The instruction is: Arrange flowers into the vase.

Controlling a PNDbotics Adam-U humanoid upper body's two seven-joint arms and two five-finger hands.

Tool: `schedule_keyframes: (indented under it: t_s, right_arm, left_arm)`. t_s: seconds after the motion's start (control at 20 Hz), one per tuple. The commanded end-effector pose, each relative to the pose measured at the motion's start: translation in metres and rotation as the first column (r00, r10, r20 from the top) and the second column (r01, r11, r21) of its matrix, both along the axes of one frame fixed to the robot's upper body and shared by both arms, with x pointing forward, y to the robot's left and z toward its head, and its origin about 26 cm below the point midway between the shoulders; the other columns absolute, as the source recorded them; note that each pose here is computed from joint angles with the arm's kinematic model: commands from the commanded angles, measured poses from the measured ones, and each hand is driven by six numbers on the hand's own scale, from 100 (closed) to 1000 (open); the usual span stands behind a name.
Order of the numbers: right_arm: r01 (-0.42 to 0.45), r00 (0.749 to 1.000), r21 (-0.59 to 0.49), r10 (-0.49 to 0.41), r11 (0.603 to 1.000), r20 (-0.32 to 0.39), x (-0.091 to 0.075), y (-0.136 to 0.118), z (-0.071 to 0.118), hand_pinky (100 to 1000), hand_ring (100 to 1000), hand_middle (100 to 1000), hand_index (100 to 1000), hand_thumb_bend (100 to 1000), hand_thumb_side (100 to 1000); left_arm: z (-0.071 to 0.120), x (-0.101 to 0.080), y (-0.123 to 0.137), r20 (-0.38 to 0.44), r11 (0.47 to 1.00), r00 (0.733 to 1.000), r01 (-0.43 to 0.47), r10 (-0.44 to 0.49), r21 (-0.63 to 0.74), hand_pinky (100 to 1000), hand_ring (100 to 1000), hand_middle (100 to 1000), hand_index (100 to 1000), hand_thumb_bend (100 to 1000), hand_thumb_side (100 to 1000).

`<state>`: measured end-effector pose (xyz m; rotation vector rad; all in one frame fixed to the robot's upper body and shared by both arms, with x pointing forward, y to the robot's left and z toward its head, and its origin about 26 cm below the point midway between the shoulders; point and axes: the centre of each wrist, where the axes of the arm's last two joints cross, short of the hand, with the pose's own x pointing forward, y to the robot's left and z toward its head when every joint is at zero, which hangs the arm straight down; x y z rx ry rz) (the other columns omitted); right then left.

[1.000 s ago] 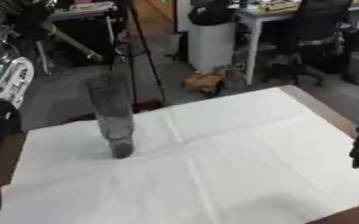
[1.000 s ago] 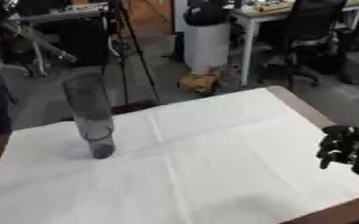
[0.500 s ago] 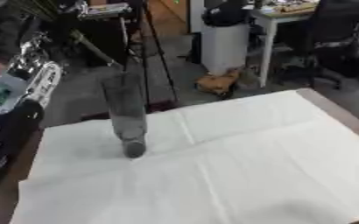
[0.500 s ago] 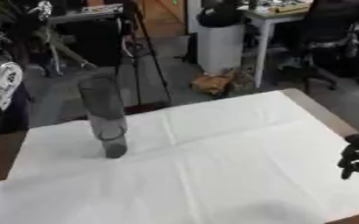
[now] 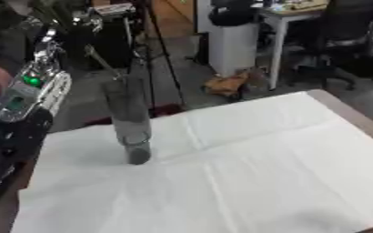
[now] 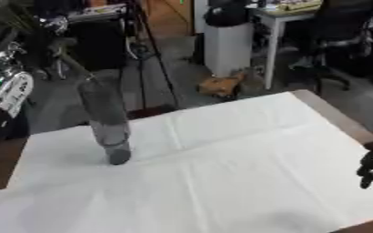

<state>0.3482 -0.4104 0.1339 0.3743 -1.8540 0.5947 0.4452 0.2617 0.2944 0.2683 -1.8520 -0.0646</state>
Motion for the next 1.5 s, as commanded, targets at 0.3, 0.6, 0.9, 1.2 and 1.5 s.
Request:
schedule_keyframes:
  t_s: [0.3, 0.6, 0.9, 1.2, 1.5]
  right_arm:
    - [0.014, 0.999, -0.040, -0.012, 0.999, 0.036, -0.0015, -0.0065, 0.0179, 506, 600, 592, 797, 823, 717]
    - [0.014, 0.999, -0.043, -0.012, 0.999, 0.034, -0.0017, -0.0065, 0.0182, 505, 600, 591, 796, 822, 719]
    - [0.016, 0.999, -0.048, -0.015, 0.999, 0.033, -0.0021, -0.0072, 0.0190, 505, 600, 590, 796, 821, 721]
    - [0.021, 0.999, -0.055, -0.019, 0.998, 0.030, -0.0031, -0.0086, 0.0193, 506, 599, 590, 796, 821, 724]
    - [0.026, 0.999, -0.065, -0.024, 0.998, 0.030, -0.0041, -0.0103, 0.0211, 506, 600, 590, 797, 820, 726]
  left_arm:
    - [0.0146, -0.0013, 0.0042, 0.036, 1.000, 0.999, -0.010, 0.009, 0.015, 100, 100, 100, 126, 100, 266]
    - [0.0120, -0.0004, 0.0045, 0.024, 1.000, 1.000, -0.015, 0.014, 0.026, 100, 100, 100, 126, 100, 267]
    - [0.0102, 0.0006, 0.0056, 0.009, 0.999, 1.000, -0.021, 0.021, 0.043, 100, 100, 100, 126, 100, 267]
    - [0.0105, 0.0005, 0.0061, 0.006, 0.999, 1.000, -0.022, 0.022, 0.047, 100, 100, 100, 126, 100, 268]
    - [0.0097, 0.0007, 0.0065, -0.004, 0.998, 1.000, -0.026, 0.027, 0.053, 100, 100, 100, 126, 100, 269]
